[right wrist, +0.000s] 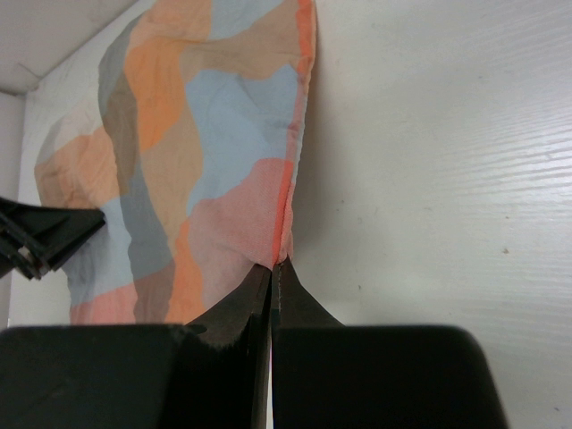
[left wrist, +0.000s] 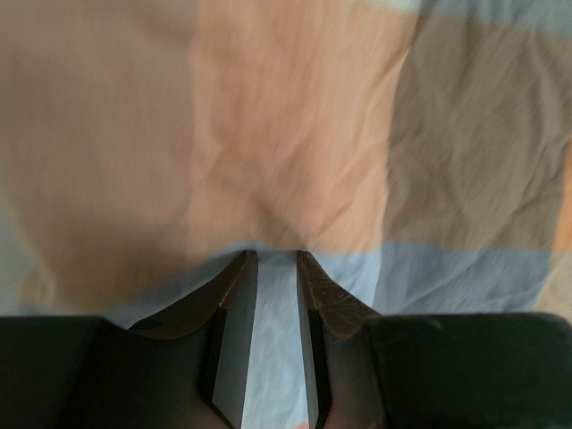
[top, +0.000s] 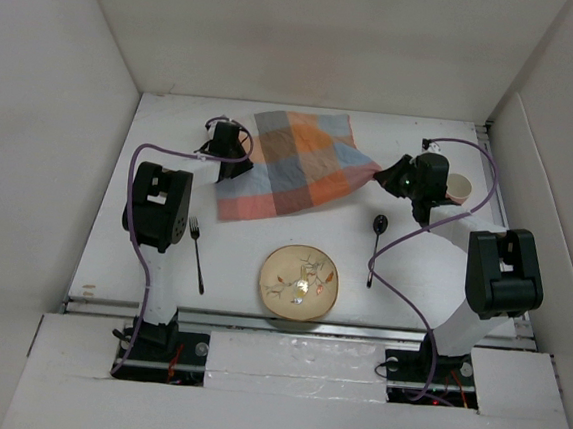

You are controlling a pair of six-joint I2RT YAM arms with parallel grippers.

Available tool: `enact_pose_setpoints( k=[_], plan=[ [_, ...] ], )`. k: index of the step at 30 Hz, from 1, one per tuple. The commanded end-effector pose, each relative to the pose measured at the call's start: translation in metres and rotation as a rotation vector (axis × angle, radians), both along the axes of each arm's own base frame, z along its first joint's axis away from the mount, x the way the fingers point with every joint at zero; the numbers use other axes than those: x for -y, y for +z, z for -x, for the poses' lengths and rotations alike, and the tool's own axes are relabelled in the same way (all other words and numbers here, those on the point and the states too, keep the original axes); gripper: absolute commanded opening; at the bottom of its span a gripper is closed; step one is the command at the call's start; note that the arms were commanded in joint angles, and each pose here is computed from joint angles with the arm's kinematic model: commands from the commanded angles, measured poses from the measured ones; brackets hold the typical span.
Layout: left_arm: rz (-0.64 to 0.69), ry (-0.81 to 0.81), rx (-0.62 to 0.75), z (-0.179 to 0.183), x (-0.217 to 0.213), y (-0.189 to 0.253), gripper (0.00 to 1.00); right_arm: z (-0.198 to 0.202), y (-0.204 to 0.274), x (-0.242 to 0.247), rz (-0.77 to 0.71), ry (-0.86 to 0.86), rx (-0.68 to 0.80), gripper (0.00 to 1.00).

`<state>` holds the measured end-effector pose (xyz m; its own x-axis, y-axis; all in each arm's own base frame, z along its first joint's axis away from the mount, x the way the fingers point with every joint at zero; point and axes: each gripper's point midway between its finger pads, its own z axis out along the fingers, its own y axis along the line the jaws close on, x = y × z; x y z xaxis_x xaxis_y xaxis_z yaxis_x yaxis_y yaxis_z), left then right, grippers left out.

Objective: Set the dinner table for one person

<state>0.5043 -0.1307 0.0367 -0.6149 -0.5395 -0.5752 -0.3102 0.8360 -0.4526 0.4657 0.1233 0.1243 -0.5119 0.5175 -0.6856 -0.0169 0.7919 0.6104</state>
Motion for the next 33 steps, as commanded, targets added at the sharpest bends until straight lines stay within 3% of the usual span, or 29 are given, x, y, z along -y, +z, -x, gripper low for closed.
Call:
enact_pose_setpoints(
  k=[1,3,5,9,14,15,17,18,19,20,21,23,25,26,27,29,31,32,33],
  plan=[
    [0.041,-0.108,-0.023,-0.022,0.015,0.012,0.21,0.001,0.022,0.015,0.007,-0.034,0.089,0.0],
    [0.055,-0.145,-0.013,-0.043,0.025,0.028,0.22,0.006,0.022,0.019,0.01,-0.035,0.089,0.0],
    [0.064,-0.174,-0.071,-0.05,0.027,0.009,0.22,0.013,0.023,0.019,0.012,-0.028,0.088,0.0],
    [0.037,-0.169,-0.005,-0.097,0.025,0.032,0.22,0.024,0.011,0.017,0.026,0.002,0.049,0.0],
    [0.013,-0.177,0.059,-0.111,0.024,0.065,0.22,0.033,-0.009,0.009,0.031,0.024,-0.004,0.0],
    [0.009,-0.183,0.112,-0.097,0.021,0.096,0.24,0.032,-0.015,0.009,0.046,0.006,-0.018,0.04],
    [-0.01,-0.17,0.194,-0.097,0.027,0.118,0.25,0.03,-0.015,0.011,0.049,-0.003,-0.023,0.15],
    [-0.034,-0.153,0.221,-0.071,0.021,0.137,0.33,0.027,-0.01,0.012,0.054,-0.014,-0.012,0.21],
    [-0.052,-0.132,0.263,-0.059,0.021,0.153,0.39,0.025,-0.007,0.013,0.054,-0.02,-0.005,0.37],
    [-0.102,-0.054,0.324,-0.052,0.017,0.17,0.46,0.023,-0.001,0.014,0.054,-0.03,0.008,0.42],
    [-0.097,-0.021,0.359,-0.022,0.01,0.183,0.66,0.021,0.004,0.014,0.053,-0.032,0.024,0.45],
    [-0.062,0.116,0.434,0.003,0.005,0.201,0.87,0.016,0.016,0.009,0.053,-0.02,0.053,0.5],
    [-0.038,0.13,0.451,0.043,-0.004,0.193,0.79,0.013,0.026,0.008,0.069,-0.025,0.062,0.51],
    [0.006,0.14,0.462,0.051,-0.004,0.192,0.53,0.012,0.029,0.01,0.081,-0.032,0.069,0.51],
    [0.011,0.154,0.43,0.072,-0.012,0.174,0.01,0.012,0.03,0.014,0.093,-0.051,0.068,0.51],
    [0.063,0.147,0.36,0.107,-0.014,0.139,0.0,0.016,0.04,0.021,0.109,-0.083,0.088,0.54],
    [0.091,0.14,0.337,0.115,-0.011,0.13,0.0,0.018,0.049,0.025,0.119,-0.095,0.109,0.57],
    [0.093,0.141,0.303,0.129,-0.014,0.114,0.07,0.021,0.049,0.03,0.14,-0.117,0.102,0.59],
    [0.098,0.162,0.276,0.135,-0.02,0.105,0.22,0.024,0.05,0.03,0.154,-0.121,0.102,0.64]
  ],
)
